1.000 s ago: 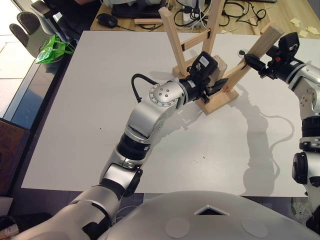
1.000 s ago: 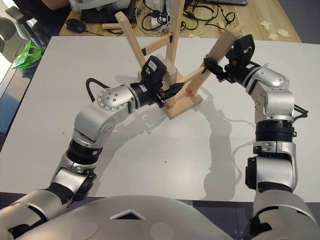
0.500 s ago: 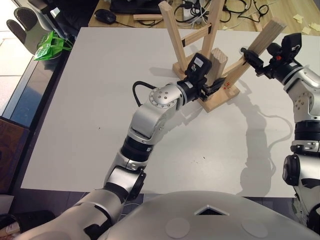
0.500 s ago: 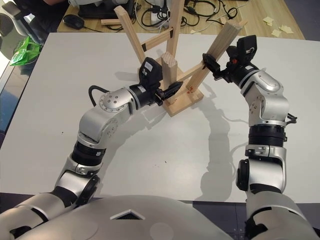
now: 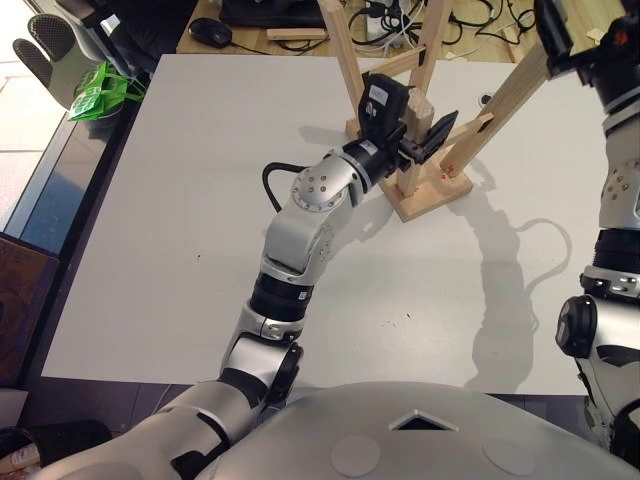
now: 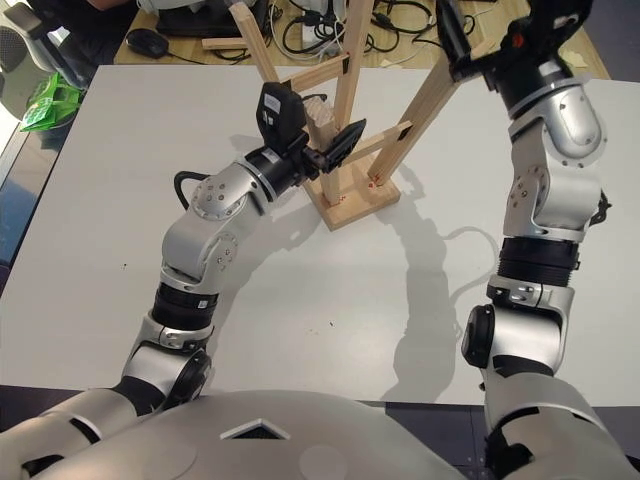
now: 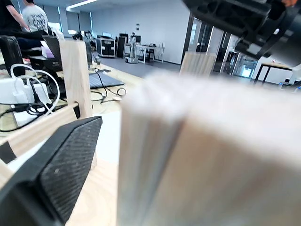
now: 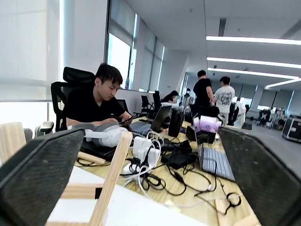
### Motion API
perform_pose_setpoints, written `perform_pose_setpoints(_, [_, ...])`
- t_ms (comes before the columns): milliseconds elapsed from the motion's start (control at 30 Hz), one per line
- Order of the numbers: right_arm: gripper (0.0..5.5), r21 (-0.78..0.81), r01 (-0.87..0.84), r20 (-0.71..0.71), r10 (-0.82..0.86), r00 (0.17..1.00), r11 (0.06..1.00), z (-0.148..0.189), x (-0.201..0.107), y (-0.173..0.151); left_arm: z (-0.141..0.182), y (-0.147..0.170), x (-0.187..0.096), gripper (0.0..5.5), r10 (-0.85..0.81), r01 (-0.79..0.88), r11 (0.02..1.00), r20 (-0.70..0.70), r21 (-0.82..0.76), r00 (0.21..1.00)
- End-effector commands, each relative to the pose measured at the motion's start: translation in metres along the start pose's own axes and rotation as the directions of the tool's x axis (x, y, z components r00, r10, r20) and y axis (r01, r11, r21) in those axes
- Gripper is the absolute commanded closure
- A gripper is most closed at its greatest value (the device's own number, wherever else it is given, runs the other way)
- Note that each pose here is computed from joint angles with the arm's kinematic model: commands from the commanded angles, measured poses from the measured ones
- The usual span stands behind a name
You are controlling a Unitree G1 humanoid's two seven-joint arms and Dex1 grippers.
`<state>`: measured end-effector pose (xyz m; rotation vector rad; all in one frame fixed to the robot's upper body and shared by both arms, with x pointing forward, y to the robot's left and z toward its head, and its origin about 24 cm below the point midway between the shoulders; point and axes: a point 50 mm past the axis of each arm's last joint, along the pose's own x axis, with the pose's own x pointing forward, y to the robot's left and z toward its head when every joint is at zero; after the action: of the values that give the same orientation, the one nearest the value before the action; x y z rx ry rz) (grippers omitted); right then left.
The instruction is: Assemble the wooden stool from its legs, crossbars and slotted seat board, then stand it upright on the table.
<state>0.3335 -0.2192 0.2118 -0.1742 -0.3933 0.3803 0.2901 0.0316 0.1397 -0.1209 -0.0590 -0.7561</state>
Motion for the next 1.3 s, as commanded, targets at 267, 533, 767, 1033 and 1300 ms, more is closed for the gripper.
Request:
perform_pose_setpoints(267, [1.97, 0.165, -0.109, -0.088, 0.125, 0.988, 0.98, 0.006, 0.018, 0.102, 0.021, 0.018, -0.011, 1.75, 0.161, -0.176, 0.983, 0.208, 0.053, 0.965])
perform_pose_setpoints(533, [3.37, 0.302, 0.032, -0.159, 0.017, 0.987, 0.953, 0.01, 0.031, 0.116, 0.034, 0.028, -0.025, 1.75, 0.249, -0.274, 0.961, 0.33, 0.032, 0.911])
perform_pose_setpoints(767, [4.39, 0.385, 0.121, -0.355, 0.025, 0.935, 0.915, -0.012, 0.026, 0.131, 0.036, 0.023, -0.025, 1.75, 0.248, -0.275, 0.961, 0.346, 0.03, 0.905])
perform_pose_setpoints(1033, [5.47, 0.5, 0.468, -0.793, 0.168, 0.586, 0.729, -0.1, -0.04, 0.158, 0.035, 0.039, -0.028, 1.75, 0.349, -0.377, 0.926, 0.338, 0.02, 0.874])
perform_pose_setpoints(1300, [5.47, 0.551, 0.118, -0.385, 0.126, 0.914, 0.826, -0.041, 0.004, 0.15, 0.037, 0.042, -0.027, 1.75, 0.357, -0.392, 0.92, 0.348, 0.031, 0.867])
